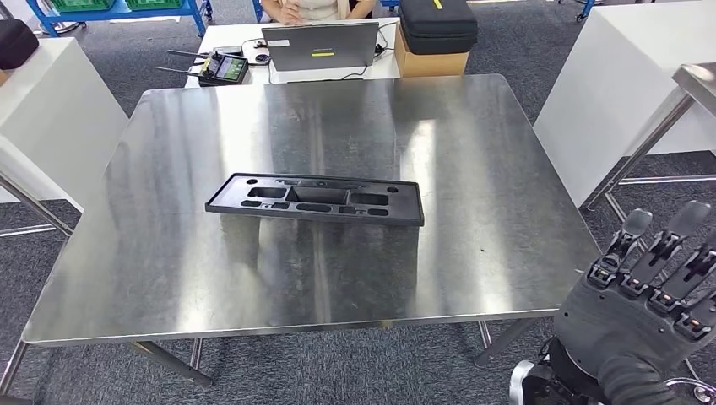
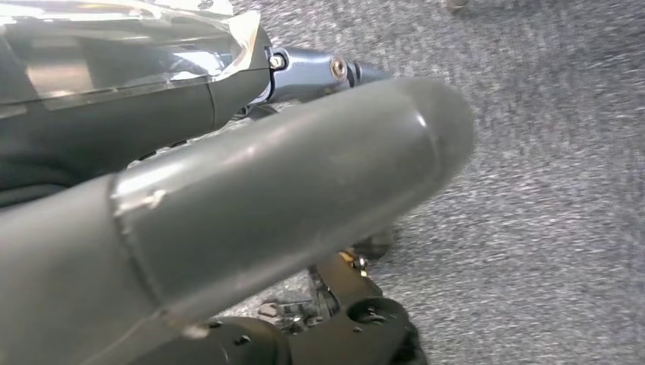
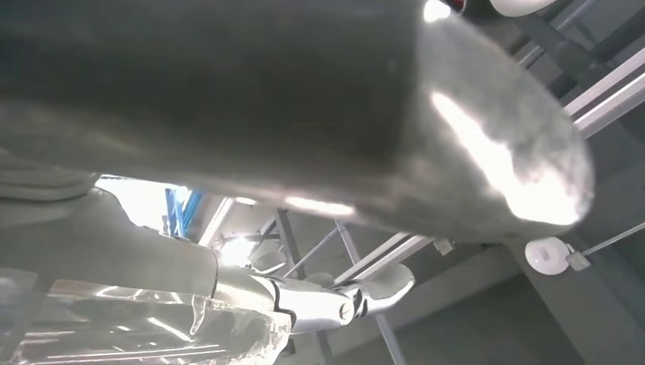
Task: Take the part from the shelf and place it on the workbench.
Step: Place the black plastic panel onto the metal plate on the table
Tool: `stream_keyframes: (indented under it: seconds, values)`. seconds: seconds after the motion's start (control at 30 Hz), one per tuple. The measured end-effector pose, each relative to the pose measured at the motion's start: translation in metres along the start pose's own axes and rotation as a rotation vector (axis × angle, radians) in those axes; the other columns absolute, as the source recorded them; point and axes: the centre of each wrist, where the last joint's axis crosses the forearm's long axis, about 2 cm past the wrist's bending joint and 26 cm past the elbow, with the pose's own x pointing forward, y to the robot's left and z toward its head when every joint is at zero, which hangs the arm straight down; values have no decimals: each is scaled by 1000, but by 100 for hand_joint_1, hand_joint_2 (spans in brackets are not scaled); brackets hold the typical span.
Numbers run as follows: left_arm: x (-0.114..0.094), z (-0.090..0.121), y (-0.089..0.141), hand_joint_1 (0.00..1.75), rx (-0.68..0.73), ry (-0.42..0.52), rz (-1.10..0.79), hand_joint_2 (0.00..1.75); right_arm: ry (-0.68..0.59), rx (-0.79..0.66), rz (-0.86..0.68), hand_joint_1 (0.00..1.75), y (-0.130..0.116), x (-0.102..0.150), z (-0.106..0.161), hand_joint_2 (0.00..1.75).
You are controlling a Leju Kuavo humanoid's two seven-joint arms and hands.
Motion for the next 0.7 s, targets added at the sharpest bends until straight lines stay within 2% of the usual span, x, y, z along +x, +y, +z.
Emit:
stream_keyframes:
  seconds: [0.7]
  values:
    - [-3,2,2,0,29,-9,9,0,18,-23,12,0,-3,-1,1,0]
